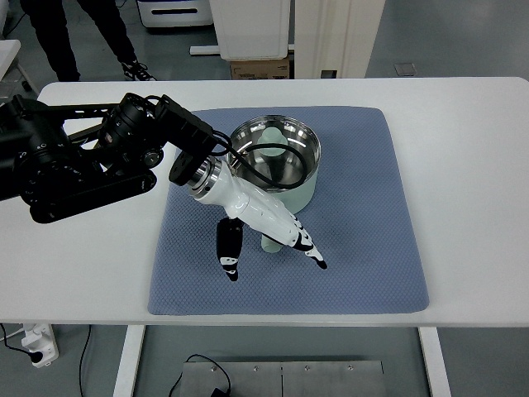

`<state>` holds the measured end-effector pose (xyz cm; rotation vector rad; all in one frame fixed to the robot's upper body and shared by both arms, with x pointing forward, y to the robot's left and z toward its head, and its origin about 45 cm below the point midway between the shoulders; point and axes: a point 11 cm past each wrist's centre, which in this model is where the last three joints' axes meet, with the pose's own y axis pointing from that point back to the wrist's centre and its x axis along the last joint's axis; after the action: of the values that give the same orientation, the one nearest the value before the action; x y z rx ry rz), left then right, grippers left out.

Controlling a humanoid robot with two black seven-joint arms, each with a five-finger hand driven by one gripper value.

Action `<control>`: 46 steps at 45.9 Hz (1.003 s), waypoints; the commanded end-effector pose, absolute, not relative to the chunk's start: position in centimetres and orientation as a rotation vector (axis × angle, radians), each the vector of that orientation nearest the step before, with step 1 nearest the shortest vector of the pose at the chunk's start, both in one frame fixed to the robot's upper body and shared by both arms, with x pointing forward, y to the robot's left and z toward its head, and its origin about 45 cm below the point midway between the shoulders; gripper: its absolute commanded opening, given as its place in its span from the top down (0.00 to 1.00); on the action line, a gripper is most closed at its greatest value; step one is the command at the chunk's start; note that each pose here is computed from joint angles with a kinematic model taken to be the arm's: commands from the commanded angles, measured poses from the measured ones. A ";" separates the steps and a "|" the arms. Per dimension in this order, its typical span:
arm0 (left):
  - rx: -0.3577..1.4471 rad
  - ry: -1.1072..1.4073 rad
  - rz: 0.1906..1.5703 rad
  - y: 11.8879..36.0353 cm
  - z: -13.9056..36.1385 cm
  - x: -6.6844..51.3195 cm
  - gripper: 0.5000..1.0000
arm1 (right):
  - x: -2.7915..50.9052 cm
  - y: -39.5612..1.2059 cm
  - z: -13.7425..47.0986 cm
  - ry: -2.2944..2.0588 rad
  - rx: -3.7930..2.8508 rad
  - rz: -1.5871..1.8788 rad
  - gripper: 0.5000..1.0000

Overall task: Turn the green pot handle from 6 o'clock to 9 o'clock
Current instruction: 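Drag the pot rim with the left hand, turning the handle toward the left arm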

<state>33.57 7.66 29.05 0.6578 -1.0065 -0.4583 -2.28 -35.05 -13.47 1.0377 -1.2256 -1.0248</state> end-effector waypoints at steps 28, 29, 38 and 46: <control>0.795 -1.023 -0.512 10.0 27.4 34.4 0.00 | -2.3 -35.1 -13.5 -1.226 1.038 -1.025 0.00; 0.797 -1.022 -0.516 10.0 27.3 34.4 0.00 | -2.3 -35.1 -13.5 -1.226 1.038 -1.025 0.00; 0.806 -1.023 -0.518 10.1 27.3 34.5 0.00 | -2.3 -35.1 -13.5 -1.226 1.038 -1.025 0.00; 0.824 -1.041 -0.516 10.3 27.6 35.0 0.00 | -2.3 -35.1 -13.5 -1.226 1.038 -1.025 0.00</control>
<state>34.77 10.21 27.48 0.8153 -1.0317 -0.5158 -2.27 -35.05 -13.47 1.0378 -1.2257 -1.0247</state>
